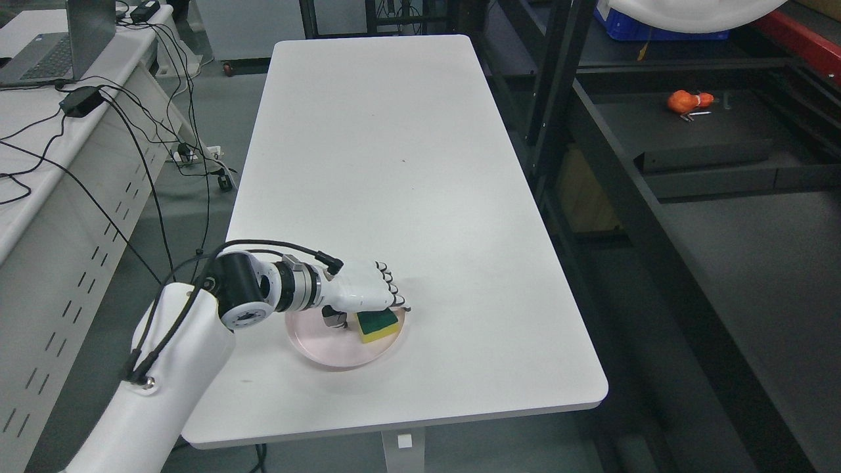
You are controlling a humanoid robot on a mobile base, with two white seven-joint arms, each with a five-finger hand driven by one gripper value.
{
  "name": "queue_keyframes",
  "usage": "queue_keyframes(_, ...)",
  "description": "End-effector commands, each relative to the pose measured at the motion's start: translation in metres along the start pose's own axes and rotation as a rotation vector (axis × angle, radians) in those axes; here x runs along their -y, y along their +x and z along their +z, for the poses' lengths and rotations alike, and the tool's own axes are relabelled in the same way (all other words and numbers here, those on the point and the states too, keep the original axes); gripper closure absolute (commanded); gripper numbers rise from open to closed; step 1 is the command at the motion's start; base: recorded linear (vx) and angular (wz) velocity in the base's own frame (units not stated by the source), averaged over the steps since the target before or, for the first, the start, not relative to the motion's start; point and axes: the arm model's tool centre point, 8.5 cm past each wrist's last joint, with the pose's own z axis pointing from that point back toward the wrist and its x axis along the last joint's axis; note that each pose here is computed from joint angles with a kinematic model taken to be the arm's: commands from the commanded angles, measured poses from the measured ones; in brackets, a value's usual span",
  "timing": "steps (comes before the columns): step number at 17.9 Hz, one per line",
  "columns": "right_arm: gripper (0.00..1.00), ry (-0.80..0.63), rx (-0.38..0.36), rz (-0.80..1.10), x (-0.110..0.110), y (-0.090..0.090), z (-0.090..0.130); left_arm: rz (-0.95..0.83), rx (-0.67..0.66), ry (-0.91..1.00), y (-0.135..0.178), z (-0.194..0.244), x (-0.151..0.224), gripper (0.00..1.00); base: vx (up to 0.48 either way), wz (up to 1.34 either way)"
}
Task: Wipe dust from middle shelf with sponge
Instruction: 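Close the left hand around the green-and-yellow sponge on the plate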
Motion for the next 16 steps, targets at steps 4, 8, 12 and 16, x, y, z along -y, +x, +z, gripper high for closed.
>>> queue_keyframes(4, 0.00, -0.014, -0.048, 0.003, 0.010, 0.003, -0.001, 0.002, 0.015, 0.012, 0.005, -0.010, -0.010, 0.15, 0.000, 0.00)
queue_keyframes(8, 0.00, -0.014, -0.051, 0.003, 0.010, 0.001, -0.001, -0.002, -0.032, 0.025, -0.015, 0.007, -0.016, 0.15, 0.000, 0.00)
queue_keyframes(12, 0.00, -0.014, -0.049, 0.003, 0.010, 0.003, -0.001, -0.007, -0.053, 0.034, -0.020, 0.014, -0.018, 0.15, -0.003, -0.03)
queue_keyframes(16, 0.00, -0.014, -0.050, 0.003, 0.010, 0.002, -0.001, -0.024, -0.078, 0.022, -0.025, 0.026, -0.017, 0.15, 0.000, 0.00)
